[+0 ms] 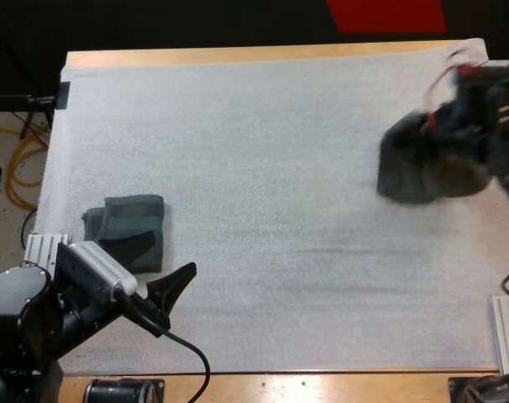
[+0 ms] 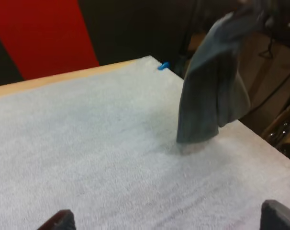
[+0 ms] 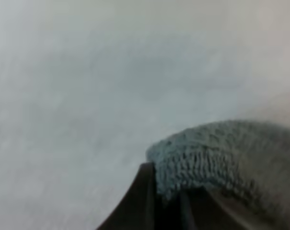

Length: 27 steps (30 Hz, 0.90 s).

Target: Pick towel from pile fold and stack

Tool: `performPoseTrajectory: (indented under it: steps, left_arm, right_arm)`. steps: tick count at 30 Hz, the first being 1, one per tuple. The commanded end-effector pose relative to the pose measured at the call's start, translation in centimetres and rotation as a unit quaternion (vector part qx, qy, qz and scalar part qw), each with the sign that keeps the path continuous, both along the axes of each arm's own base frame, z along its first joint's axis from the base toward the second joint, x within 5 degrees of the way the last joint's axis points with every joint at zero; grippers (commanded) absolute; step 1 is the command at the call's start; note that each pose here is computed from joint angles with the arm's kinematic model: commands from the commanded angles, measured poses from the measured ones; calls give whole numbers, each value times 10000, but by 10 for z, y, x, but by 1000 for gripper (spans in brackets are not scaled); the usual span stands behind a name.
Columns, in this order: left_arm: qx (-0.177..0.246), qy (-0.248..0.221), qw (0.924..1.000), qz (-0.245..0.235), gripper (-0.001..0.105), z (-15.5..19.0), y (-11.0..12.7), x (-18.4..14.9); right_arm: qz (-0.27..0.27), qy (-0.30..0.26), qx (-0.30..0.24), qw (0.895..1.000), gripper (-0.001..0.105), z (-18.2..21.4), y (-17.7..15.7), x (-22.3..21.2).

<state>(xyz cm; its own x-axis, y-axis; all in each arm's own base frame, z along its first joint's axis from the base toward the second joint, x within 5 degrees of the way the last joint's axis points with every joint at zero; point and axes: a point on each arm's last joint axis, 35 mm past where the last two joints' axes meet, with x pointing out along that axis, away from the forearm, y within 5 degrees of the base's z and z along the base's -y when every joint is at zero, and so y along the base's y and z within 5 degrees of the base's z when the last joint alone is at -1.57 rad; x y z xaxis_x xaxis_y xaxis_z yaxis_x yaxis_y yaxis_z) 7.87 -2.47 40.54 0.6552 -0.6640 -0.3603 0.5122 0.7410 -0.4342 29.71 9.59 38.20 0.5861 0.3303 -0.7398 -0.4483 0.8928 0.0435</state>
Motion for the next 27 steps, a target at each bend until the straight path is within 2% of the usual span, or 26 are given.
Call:
performPoseTrajectory:
  steps: [1, 9, 15, 17, 20, 21, 22, 24, 27]
  left_arm:
    - [-19, -11, 10000, 9, 73, 2, 0, -2]
    - [-19, -11, 10000, 9, 73, 2, 0, -2]
    - [-18, 43, 10000, 9, 73, 1, 0, -2]
    - [-17, 98, 9999, 9, 73, 0, 0, -3]
    - [-2, 148, 9999, 2, 73, -1, 0, -3]
    - [-2, 154, 9999, 2, 73, -1, 0, -3]
    - [-3, 151, 9999, 2, 73, -1, 0, -3]
    - [-3, 151, 9999, 2, 73, -1, 0, -3]
    - [-2, 187, 9998, 2, 73, -2, 0, -4]
  right_arm:
    - [143, 74, 165, 9997, 0, -8, 14, -4]
    - [956, 293, 773, 9920, 0, -58, 111, -34]
    - [1709, 58, 1033, 9798, 3, -69, 165, -51]
    - [1905, 8, 1181, 9745, 15, -69, 174, -54]
    - [2227, 15, 1491, 9634, 52, -66, 180, -56]
    - [2331, 33, 1588, 9594, 69, -65, 181, -56]
    - [2408, 51, 1651, 9564, 81, -62, 182, -56]
    - [2514, 53, 1668, 9534, 90, -58, 182, -57]
    - [2443, 17, 1390, 9597, 89, -53, 176, -60]
